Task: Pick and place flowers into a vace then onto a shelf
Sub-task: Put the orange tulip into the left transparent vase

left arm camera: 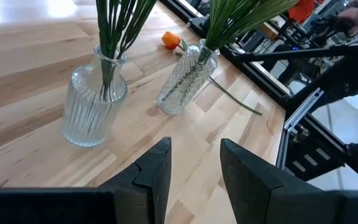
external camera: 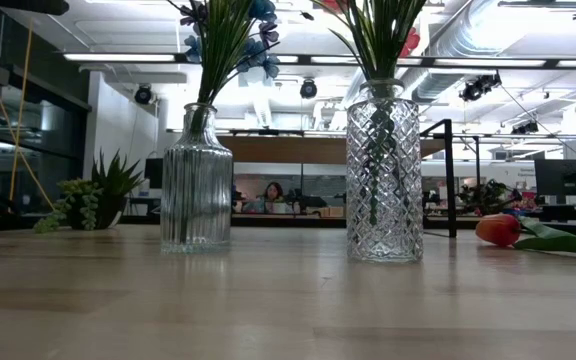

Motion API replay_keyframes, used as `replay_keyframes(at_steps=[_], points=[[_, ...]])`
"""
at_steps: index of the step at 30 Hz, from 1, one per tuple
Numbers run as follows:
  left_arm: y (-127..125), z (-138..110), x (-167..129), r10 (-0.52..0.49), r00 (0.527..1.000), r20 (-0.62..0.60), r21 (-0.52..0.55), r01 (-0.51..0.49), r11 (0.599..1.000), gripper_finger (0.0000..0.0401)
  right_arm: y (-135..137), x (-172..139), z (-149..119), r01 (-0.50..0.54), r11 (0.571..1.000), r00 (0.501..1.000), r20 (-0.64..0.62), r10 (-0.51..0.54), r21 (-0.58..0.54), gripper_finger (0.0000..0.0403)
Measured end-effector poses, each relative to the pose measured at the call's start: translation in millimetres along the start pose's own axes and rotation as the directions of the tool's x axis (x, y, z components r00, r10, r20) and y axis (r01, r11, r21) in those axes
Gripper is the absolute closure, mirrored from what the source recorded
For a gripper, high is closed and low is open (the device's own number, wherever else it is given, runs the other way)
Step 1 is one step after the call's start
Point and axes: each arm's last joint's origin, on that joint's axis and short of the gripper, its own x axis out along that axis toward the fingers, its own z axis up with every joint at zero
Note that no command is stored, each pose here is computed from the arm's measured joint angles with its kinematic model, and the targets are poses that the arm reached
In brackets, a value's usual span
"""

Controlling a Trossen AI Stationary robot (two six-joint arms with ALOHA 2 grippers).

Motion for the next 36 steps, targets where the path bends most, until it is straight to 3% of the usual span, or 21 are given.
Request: replay_keyframes(at_steps=[9,17,23,32,36], points=[[0.3,-1.2,0.0,0.001,0.999,-0.042,0.004,-0.001,1.000,0.0231,16.6,61.7,-16.5,0.158,0.987,0.985,-0.074,-0.155,0.027,0.0383],[0.4,-1.5,0.0,0.002,0.999,-0.053,0.005,-0.001,1.000,0.0231,19.6,69.7,3.8,0.156,0.987,0.984,0.088,-0.152,-0.046,0.0383],[0.5,-1.5,0.0,0.002,0.999,-0.053,0.007,-0.002,1.000,0.0231,15.1,47.2,25.6,0.115,0.989,0.979,0.179,-0.098,-0.088,0.0389],[0.5,-1.6,0.0,0.002,0.999,-0.054,0.041,0.000,0.999,0.0231,-15.3,-37.2,21.1,-0.073,0.987,0.968,0.230,0.106,-0.146,0.0397],[0.5,-1.6,0.0,0.002,0.999,-0.054,0.041,0.000,0.999,0.0231,-51.2,-46.9,19.9,-0.034,0.990,0.979,0.196,0.060,-0.136,0.0402]])
